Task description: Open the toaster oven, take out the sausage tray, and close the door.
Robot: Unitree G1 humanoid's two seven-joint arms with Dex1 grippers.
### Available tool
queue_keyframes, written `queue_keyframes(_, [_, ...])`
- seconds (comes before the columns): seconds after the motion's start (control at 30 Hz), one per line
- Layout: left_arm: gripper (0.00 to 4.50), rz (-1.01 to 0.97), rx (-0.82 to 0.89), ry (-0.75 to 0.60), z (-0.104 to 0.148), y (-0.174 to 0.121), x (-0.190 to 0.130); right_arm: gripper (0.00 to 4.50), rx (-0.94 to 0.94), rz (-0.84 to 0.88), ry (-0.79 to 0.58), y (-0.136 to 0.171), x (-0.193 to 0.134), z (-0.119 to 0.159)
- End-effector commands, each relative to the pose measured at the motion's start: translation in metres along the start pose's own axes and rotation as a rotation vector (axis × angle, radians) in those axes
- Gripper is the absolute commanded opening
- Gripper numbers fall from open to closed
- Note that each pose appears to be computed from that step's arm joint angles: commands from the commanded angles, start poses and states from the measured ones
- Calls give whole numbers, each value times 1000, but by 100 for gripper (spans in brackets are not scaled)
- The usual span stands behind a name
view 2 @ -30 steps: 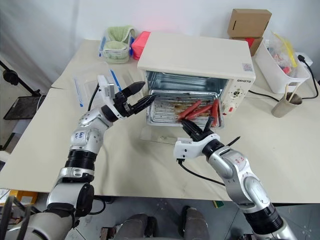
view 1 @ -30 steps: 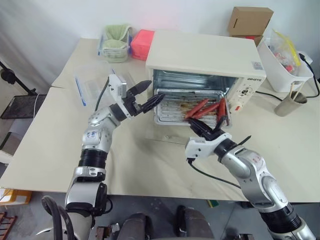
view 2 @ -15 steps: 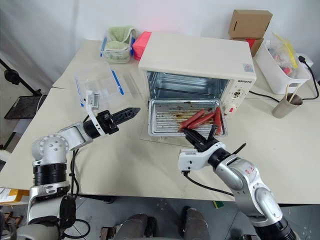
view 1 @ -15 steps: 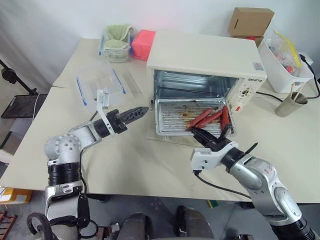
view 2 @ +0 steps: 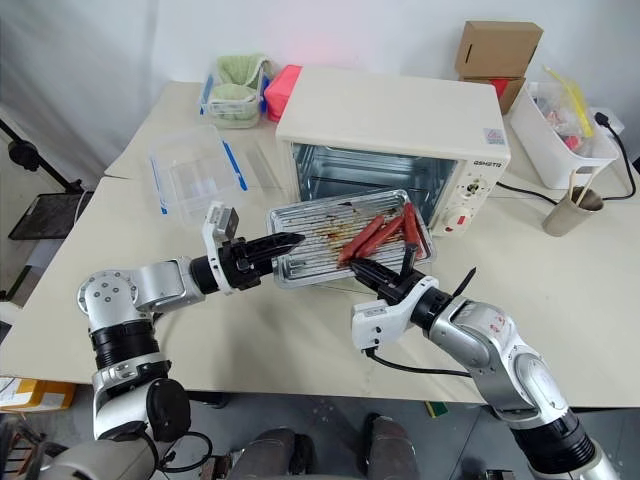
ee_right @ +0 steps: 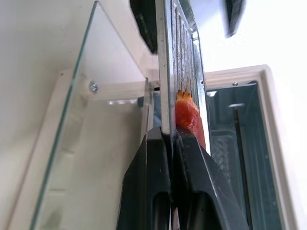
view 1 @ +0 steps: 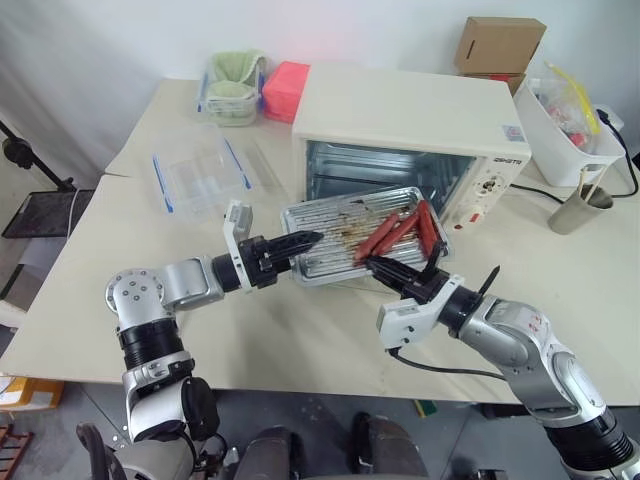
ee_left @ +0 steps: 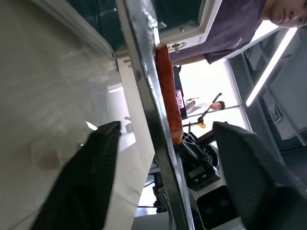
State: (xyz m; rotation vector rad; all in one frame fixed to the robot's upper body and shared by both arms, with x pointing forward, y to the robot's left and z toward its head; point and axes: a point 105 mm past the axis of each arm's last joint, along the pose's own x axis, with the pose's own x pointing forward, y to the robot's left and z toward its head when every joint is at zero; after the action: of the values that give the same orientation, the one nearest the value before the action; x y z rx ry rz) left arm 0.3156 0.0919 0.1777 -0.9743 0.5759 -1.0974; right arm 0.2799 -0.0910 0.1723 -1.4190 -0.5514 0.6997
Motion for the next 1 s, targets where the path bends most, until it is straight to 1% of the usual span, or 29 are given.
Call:
queue_keyframes(0.03, [218, -20, -15, -5, -4, -3, -2, 0, 18, 3, -32, -4, -3, 4])
queue_keyframes(0.07, [198, -17, -26, -6, -5, -2, -1, 0, 30, 11, -31, -2, -4, 3])
queue_keyframes(0.13, [143, -16, -49, -12, -7, 0, 0, 0, 54, 19, -29, -1, -5, 2])
queue_keyframes(0.2, [72, -24, -73, -18, -7, 1, 1, 0, 89, 19, -32, 0, -6, 1])
queue_keyframes(0.3, [2, -35, -105, -35, -7, 1, 2, 0, 79, 12, -29, -2, -6, 0])
queue_keyframes(0.57, [2, -20, -212, -98, -5, 1, 1, 0, 111, 3, -26, -5, -6, -1])
queue_keyframes(0.63, [0, -22, -231, -105, -6, 0, 1, 57, 132, 3, -28, -6, -7, -1])
queue_keyframes(0.67, [0, -26, -236, -107, -6, 0, 2, 74, 126, 5, -32, -7, -7, -1])
queue_keyframes(0.73, [0, -38, -243, -122, -5, -1, 2, 146, 115, 0, -35, -8, -7, 0])
queue_keyframes(0.83, [0, -48, -258, -153, -2, 0, 1, 236, 93, -1, -44, -10, -9, 0])
queue_keyframes(0.87, [0, -43, -264, -164, -2, 1, 1, 274, 95, -1, -57, -10, -10, 2])
queue_keyframes(0.9, [0, -32, -268, -170, -1, 3, 0, 299, 99, -3, -67, -11, -10, 4])
queue_keyframes(1.0, [0, -6, -269, -177, -3, 7, -4, 299, 106, -21, -94, -13, -15, 8])
